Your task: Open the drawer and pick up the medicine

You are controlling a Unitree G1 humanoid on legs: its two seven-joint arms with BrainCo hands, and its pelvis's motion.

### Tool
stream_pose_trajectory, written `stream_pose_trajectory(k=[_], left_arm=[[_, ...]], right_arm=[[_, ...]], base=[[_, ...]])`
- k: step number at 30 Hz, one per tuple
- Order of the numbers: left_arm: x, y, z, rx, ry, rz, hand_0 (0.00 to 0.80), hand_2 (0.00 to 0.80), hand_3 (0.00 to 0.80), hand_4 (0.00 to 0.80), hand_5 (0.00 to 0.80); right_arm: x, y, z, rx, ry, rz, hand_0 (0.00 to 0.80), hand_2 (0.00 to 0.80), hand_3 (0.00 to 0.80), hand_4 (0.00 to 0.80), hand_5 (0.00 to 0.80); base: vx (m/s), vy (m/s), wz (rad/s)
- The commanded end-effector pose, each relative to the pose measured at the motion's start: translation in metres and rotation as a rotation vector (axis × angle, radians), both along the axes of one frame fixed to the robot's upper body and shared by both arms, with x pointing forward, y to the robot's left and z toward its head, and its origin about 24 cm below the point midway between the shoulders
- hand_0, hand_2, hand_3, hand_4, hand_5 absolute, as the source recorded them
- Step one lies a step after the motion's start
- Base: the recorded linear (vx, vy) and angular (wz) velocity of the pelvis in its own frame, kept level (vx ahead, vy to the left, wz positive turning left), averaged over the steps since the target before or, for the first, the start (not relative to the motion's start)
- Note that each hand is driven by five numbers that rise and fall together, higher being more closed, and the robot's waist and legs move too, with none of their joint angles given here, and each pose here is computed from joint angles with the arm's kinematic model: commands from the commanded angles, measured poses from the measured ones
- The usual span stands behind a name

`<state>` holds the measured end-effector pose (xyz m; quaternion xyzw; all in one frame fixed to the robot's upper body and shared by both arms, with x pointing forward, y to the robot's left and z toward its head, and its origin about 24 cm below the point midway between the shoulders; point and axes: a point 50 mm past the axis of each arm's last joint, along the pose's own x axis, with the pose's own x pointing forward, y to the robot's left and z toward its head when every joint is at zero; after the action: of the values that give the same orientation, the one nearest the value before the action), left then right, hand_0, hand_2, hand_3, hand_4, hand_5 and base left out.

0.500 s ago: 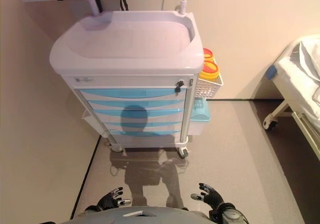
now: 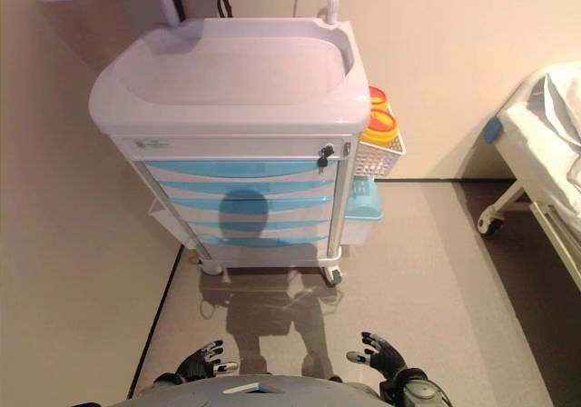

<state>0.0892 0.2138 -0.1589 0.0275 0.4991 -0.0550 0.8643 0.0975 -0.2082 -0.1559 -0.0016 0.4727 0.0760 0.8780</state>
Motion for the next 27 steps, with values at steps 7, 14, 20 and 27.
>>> stream_pose_trajectory(k=[7,14,20,27], left_arm=[[0.054,0.004,0.016,-0.024,-0.185,0.157,0.0,0.0,0.0,0.0,0.0],[0.125,0.019,0.059,-0.058,-0.48,0.348,0.0,0.0,0.0,0.0,0.0],[0.181,0.039,0.114,-0.225,-0.776,0.532,0.0,0.0,0.0,0.0,0.0],[0.235,0.073,0.201,-0.634,-1.143,0.759,0.0,0.0,0.0,0.0,0.0]], right_arm=[[0.033,-0.003,0.01,-0.07,-0.106,0.03,0.0,0.0,0.0,0.0,0.0],[0.069,-0.013,0.029,-0.099,-0.231,0.057,0.0,0.0,0.0,0.0,0.0],[0.088,-0.021,0.042,-0.128,-0.309,0.036,0.0,0.0,0.0,0.0,0.0],[0.087,-0.023,0.044,-0.118,-0.336,0.045,0.0,0.0,0.0,0.0,0.0]], base=[[0.034,0.059,-0.09],[-0.096,0.087,-0.22],[-0.092,0.103,-0.2],[-0.027,0.05,-0.18]])
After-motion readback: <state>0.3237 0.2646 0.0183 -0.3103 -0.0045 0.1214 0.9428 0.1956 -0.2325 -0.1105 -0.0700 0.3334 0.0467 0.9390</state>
